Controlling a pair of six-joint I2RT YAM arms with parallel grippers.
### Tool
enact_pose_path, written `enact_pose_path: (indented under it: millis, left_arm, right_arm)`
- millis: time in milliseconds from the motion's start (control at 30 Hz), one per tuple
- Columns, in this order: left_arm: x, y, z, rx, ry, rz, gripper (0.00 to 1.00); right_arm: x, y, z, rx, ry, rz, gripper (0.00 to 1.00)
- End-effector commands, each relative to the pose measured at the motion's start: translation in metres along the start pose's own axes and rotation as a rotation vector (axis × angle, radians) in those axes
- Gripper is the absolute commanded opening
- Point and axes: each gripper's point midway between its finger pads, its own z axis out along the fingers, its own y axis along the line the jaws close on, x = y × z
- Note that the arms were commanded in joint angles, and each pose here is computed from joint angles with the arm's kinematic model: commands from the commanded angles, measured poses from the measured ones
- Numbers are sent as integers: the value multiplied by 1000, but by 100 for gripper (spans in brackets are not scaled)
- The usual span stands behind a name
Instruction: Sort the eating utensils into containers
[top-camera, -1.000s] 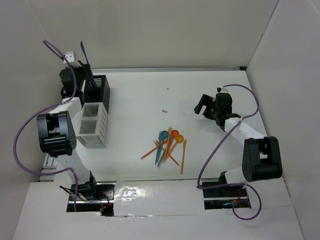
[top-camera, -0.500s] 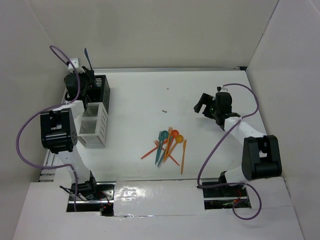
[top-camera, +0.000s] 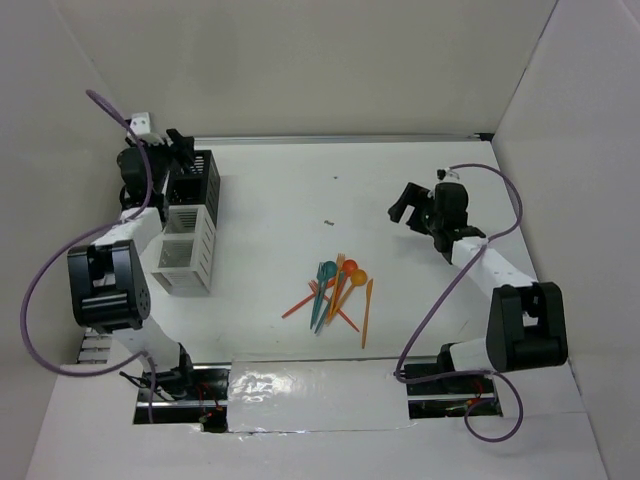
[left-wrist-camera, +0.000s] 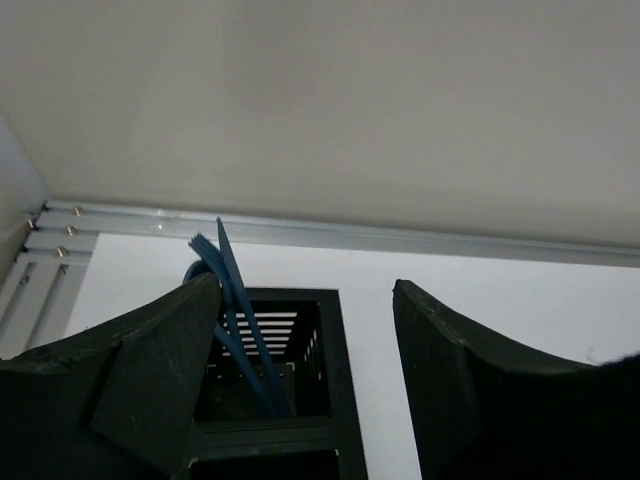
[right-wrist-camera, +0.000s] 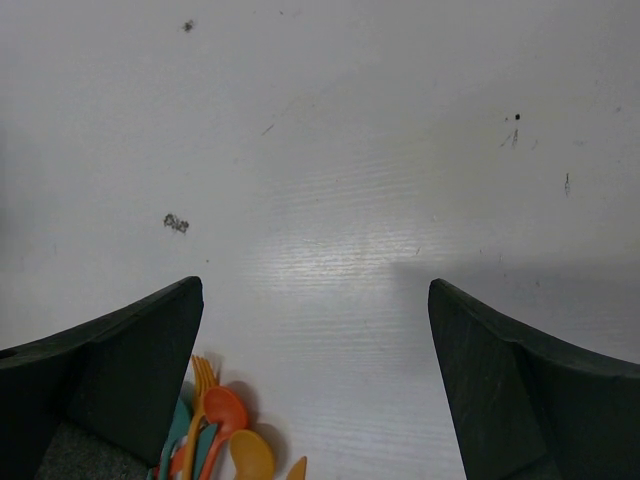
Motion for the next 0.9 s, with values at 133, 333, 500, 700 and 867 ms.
enact_pose_path:
  millis: [133, 333, 500, 700, 867]
  left_arm:
    - [-116, -94, -50, 216, -45, 182, 83]
    - [-76, -233, -112, 686, 163, 280, 79]
    - [51, -298, -170, 773, 574, 247, 74]
    - [145, -309, -250, 584, 996, 104, 66]
    - [197, -328, -299, 467, 1179, 125, 57]
  right_arm:
    - [-32, 19, -22, -72, -105, -39, 100]
    - [-25, 22, -31, -103, -104, -27, 99]
    - [-9, 13, -34, -65, -30, -30, 99]
    - [-8, 8, -49, -43, -71, -20, 98]
    - [-1, 6, -52, -48, -62, -7, 98]
